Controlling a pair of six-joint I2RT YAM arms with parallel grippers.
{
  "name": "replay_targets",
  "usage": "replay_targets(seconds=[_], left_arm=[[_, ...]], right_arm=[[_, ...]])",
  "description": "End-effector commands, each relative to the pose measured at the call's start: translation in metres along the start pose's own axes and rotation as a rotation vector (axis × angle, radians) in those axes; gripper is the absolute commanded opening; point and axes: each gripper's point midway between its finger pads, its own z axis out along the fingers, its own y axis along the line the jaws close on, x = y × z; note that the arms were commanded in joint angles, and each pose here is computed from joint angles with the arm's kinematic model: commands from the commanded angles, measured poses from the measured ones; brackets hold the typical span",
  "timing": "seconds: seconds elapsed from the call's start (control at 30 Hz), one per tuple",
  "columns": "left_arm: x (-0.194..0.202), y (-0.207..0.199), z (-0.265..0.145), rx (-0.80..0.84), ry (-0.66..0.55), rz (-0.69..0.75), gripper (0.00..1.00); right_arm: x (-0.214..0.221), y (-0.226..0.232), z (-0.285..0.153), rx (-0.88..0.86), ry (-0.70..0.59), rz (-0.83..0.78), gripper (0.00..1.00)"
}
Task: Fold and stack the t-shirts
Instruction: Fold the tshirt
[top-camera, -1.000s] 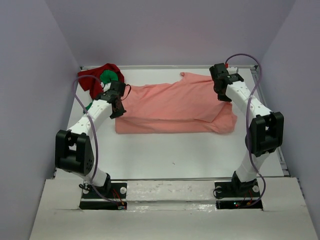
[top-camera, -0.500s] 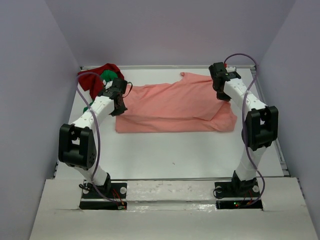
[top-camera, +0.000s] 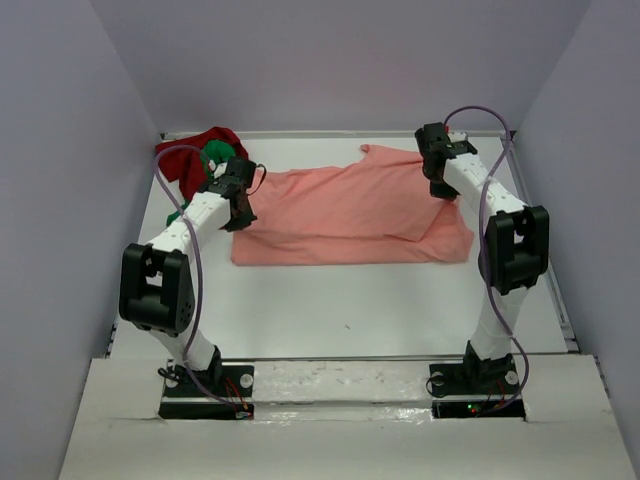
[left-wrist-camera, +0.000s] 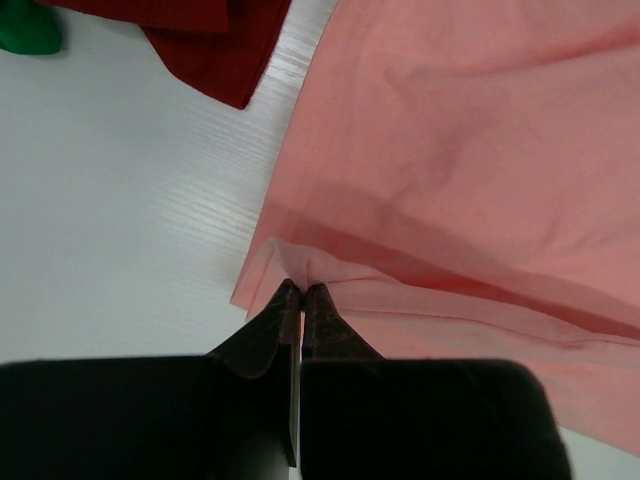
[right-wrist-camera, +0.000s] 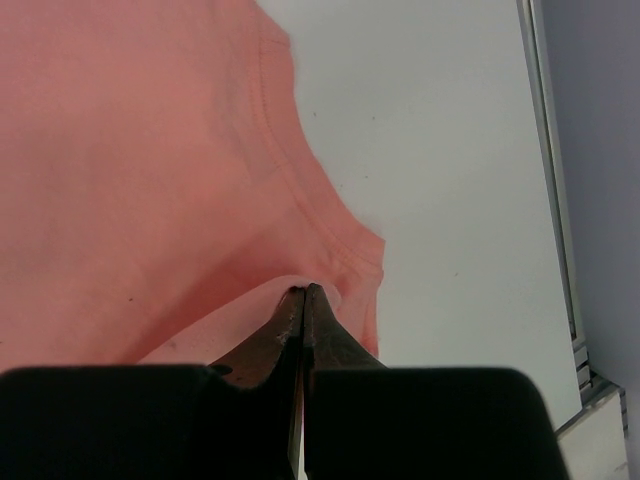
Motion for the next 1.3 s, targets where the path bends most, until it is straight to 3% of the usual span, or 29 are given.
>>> replay_targets(seconds=[0.0,0.8,1.03,1.07,1.13,1.17,1.27], left_arm=[[0.005,0.003,0.010,-0.014,0.012,0.003,0.08],[0.005,0.004,0.027,-0.061,0.016,-0.008,0.15],[0.000,0.002,0.028,-0.067,0.004,-0.014,0.38],[-0.002,0.002,0.027,-0.069,-0.002,-0.017,0.46],[-0.004,0.003,0.027,-0.071,-0.012,-0.018,0.57],[-0.006,0.004,0.027,-0.081,-0.017,-0.020,0.65],[-0.007,0.003,0.026,-0.075,-0.023,-0.025,0.71]], right_arm=[[-0.021,0.006,0.004,-0.006,-0.049,0.014,0.00],[-0.032,0.017,0.060,-0.014,-0.007,0.007,0.00],[-0.039,0.037,0.069,-0.085,-0.016,-0.036,0.00],[-0.042,0.041,0.069,-0.102,-0.026,-0.033,0.01],[-0.045,0.045,0.070,-0.122,-0.032,-0.048,0.22],[-0.050,0.046,0.069,-0.132,-0.043,-0.054,0.39],[-0.063,0.048,0.064,-0.151,-0.080,-0.047,0.58]])
